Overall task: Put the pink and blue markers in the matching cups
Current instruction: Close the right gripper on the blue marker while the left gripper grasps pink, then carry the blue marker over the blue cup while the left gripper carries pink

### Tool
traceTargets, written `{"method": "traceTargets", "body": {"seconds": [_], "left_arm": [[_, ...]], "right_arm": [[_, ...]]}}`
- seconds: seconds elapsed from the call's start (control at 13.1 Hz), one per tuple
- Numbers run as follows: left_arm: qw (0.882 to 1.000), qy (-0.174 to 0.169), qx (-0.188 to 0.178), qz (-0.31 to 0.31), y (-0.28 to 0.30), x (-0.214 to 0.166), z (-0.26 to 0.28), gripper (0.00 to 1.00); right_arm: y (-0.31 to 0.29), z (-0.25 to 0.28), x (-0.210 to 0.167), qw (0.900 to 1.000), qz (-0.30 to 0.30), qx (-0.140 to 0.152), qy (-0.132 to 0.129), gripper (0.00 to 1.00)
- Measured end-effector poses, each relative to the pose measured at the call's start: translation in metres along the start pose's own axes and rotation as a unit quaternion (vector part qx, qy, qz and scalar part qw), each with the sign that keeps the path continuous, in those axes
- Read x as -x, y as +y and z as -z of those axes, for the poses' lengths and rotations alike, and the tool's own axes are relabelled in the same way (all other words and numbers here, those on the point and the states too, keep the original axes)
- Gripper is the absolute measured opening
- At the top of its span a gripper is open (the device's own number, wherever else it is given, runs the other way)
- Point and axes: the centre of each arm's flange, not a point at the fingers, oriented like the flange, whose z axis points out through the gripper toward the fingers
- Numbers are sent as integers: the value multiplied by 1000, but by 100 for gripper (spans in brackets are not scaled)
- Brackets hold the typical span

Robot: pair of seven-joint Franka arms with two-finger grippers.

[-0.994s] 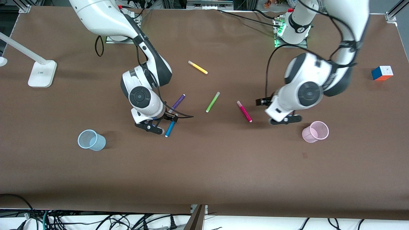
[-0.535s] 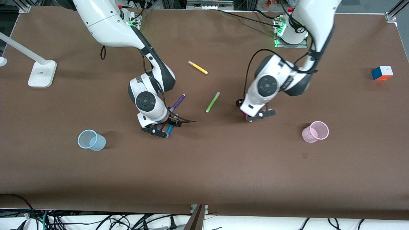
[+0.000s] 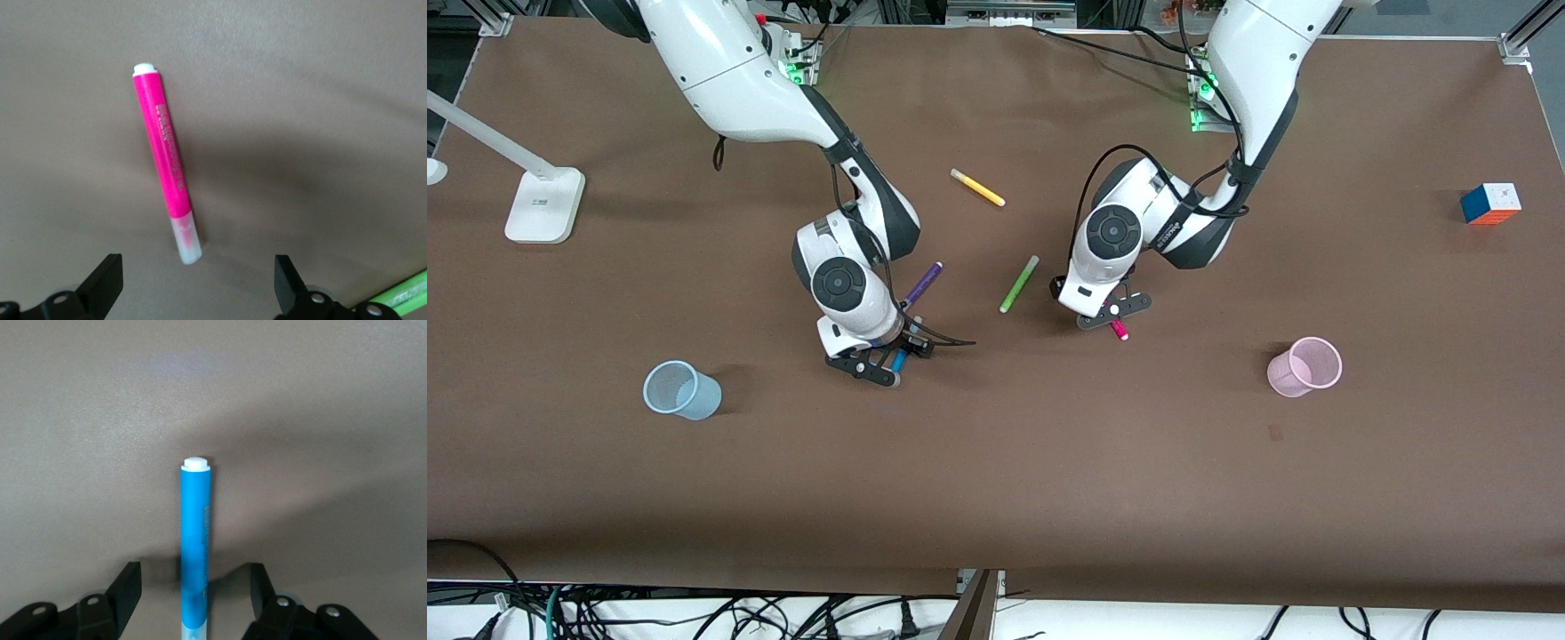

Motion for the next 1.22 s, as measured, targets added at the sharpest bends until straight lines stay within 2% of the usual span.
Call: {"method": "traceTargets", "body": {"seconds": [0.08, 0.15, 0.23, 0.38, 0.46, 0.54, 0.76, 0.92, 1.07, 1.22], "left_arm": [[1000, 3, 4, 2, -2, 0, -3, 100], [1000, 4, 6, 3, -4, 0, -8, 100], [1000, 6, 9, 5, -5, 1, -11, 100], [1000, 11, 19, 16, -8, 2, -17, 95], [999, 15, 25, 19, -9, 2, -19, 85], [999, 17, 28, 20, -10, 3, -22, 74], [999, 18, 30, 22, -11, 4, -25, 38], [999, 18, 31, 23, -11, 4, -24, 18], [999, 18, 29, 24, -12, 4, -19, 17], [1000, 7, 4, 30, -19, 0, 1, 17]], "right_arm": [[1, -1, 0, 1000, 0, 1, 0, 69], [1, -1, 0, 1000, 0, 1, 0, 68], [1, 0, -1, 1000, 0, 1, 1, 58], [2, 2, -2, 1000, -1, 1, 4, 32], [3, 4, -4, 1000, -2, 2, 4, 22], [4, 5, -5, 1000, -3, 1, 5, 17], [10, 15, -19, 1000, -12, -3, 16, 17], [25, 42, -39, 1000, -28, 0, 15, 17], [46, 82, -60, 999, -47, 8, 0, 17], [69, 119, -80, 998, -65, -2, -21, 17]]}}
